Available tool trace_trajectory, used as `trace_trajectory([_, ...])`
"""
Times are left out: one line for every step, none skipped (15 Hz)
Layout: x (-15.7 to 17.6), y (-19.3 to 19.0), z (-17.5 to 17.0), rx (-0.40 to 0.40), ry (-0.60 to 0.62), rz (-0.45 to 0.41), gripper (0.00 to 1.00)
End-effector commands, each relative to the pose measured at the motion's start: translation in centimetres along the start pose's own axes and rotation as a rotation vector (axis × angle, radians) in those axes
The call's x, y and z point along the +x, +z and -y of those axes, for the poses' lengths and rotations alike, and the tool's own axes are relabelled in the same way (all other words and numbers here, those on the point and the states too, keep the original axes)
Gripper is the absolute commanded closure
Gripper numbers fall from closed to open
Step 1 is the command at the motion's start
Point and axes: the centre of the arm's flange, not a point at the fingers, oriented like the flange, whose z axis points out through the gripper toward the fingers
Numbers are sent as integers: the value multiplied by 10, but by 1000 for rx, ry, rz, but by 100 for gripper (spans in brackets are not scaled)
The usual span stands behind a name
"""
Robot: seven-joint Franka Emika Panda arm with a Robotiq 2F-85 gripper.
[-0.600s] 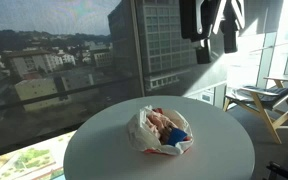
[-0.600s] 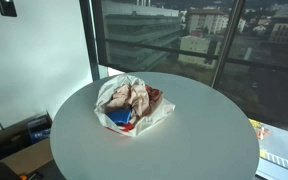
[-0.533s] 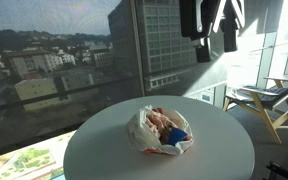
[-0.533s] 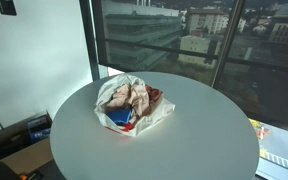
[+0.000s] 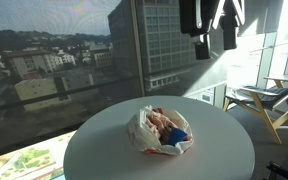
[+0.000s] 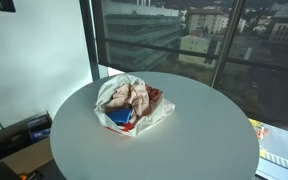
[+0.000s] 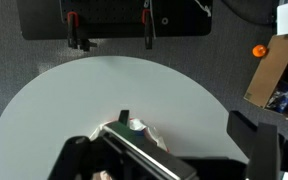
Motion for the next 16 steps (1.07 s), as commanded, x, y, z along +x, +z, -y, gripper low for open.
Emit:
trace_trajectory([0,0,0,0,0,0,0])
trace_trajectory([0,0,0,0,0,0,0])
trace_trajectory([10,12,4,-1,8,8,0])
trace_trajectory([16,23,3,-8,18,23,0])
trace_trajectory([25,48,1,-18,37,70,0])
trace_trajectory([30,64,-1,-23,55,94,0])
trace_trajectory([38,91,-5,-29,60,122,0])
trace_trajectory([44,110,-7,-35,67,151,0])
trace_trajectory([56,136,-9,-16,65,152,0])
trace_trajectory([65,156,-10,-11,66,152,0])
trace_trajectory([79,178,-11,-20,87,135,0])
trace_trajectory([88,194,-14,-32,93,133,0])
trace_trajectory([103,212,-17,-45,99,127,0])
trace_trajectory([112,225,-21,-64,106,121,0])
trace_trajectory([124,237,-26,-88,117,113,0])
trace_trajectory([133,247,-31,-97,121,108,0])
